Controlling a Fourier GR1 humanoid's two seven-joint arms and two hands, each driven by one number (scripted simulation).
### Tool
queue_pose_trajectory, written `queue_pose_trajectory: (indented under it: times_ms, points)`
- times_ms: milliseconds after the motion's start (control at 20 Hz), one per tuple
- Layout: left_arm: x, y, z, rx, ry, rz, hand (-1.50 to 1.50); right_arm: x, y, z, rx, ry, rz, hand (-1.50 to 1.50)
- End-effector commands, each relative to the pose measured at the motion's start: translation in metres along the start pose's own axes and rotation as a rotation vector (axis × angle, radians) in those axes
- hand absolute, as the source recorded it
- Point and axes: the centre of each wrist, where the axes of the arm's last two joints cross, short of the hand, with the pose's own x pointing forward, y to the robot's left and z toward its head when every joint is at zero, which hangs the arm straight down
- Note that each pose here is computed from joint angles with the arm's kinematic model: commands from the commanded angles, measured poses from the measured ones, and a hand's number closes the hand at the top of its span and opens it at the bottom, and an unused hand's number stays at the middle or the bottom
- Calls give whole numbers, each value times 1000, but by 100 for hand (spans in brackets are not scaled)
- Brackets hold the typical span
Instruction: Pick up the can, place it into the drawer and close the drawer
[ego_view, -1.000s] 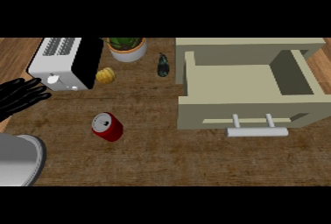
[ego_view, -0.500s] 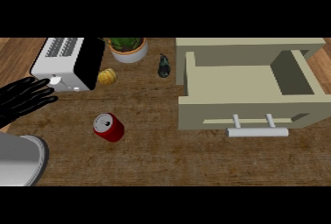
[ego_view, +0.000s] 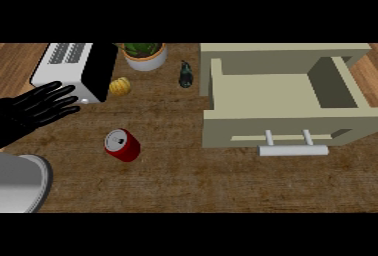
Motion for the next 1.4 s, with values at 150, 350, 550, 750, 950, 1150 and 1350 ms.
queue_pose_trajectory:
  times_ms: [150,350,550,750,950,1150,1350]
  points:
    - [-14,4,-38,26,46,-8,-150,6,-10,8,-5,-1,-2,-150]
    - [-30,-1,-39,29,39,3,-150,28,-22,22,-6,11,26,-150]
    - [-69,-19,-57,24,77,0,-150,10,-27,13,-1,-13,1,-150]
    - [-81,-2,-57,53,62,-32,-150,27,-5,11,-16,-7,8,-150]
    - [-113,0,-43,100,85,-25,-150,7,-31,22,-14,13,-4,-150]
    - [-127,10,-49,131,71,-42,-150,20,-15,17,-6,15,-8,-150]
    - [-139,20,-44,174,85,-48,-150,6,-23,15,11,15,2,-150]
